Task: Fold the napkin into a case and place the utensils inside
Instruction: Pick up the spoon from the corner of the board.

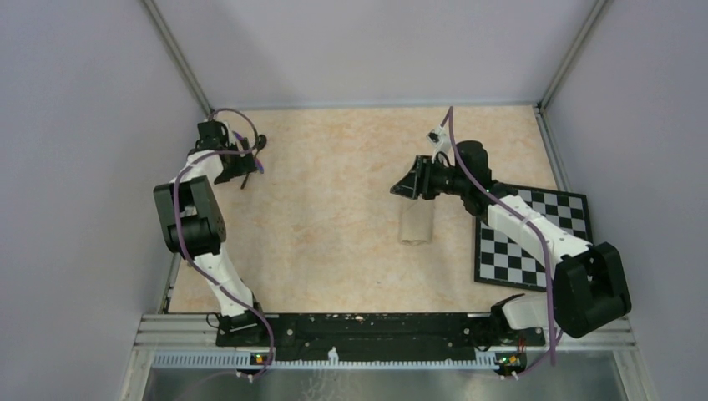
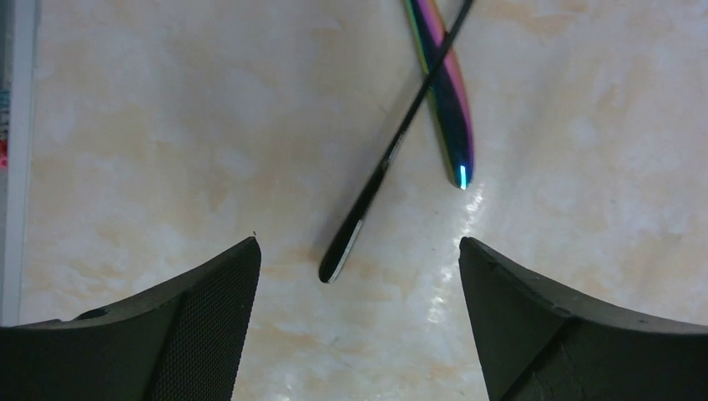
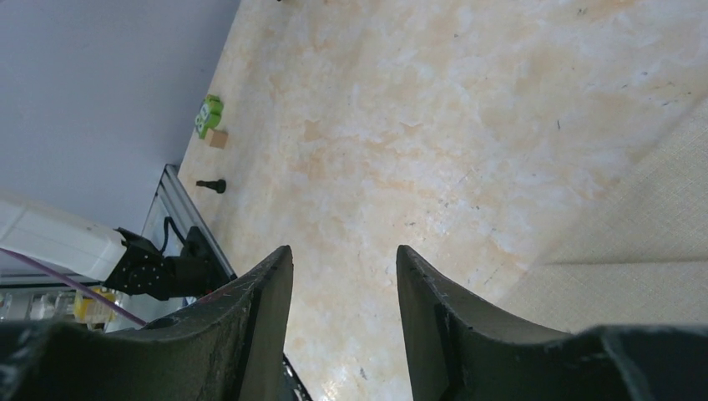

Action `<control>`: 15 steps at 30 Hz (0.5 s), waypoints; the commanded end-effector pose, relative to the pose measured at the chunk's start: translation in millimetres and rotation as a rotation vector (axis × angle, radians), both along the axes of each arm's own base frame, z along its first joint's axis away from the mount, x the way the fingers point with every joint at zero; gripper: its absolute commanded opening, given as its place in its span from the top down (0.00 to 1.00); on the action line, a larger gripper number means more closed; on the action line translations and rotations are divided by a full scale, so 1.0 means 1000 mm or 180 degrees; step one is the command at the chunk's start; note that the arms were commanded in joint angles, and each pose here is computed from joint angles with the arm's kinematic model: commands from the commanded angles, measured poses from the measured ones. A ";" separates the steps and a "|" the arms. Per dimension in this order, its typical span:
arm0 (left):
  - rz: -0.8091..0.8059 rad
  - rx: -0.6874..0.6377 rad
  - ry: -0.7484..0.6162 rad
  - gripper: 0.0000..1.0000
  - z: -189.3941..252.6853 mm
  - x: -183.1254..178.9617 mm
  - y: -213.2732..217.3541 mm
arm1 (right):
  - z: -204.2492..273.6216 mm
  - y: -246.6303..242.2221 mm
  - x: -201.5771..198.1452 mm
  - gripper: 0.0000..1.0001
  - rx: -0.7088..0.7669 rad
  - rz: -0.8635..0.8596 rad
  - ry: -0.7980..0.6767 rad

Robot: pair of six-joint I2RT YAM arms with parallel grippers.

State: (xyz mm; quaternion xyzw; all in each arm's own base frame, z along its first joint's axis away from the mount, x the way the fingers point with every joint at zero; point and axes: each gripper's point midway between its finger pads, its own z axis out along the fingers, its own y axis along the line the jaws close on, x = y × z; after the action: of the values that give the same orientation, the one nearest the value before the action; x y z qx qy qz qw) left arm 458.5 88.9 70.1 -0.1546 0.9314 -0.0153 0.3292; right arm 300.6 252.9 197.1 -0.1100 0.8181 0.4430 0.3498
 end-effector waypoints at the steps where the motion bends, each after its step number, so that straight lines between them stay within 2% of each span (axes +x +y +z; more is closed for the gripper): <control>1: -0.0120 -0.0005 -0.0133 0.08 0.011 0.018 0.019 | 0.001 0.008 0.000 0.52 0.0092 0.0097 -0.0057; 8: -0.0226 -0.0069 0.0047 0.09 -0.009 0.031 0.021 | 0.002 0.007 0.000 0.52 0.0086 0.0089 -0.0081; 15: -0.0282 -0.0216 0.0144 0.17 -0.026 0.034 0.015 | 0.001 0.008 0.000 0.52 0.0096 0.0097 -0.0085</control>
State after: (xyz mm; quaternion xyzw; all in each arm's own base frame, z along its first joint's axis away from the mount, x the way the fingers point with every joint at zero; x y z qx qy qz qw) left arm 484.6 108.1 42.1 -0.1360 0.9428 -0.0415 0.3015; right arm 299.9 255.6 191.2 -0.1103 0.8174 0.4498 0.3427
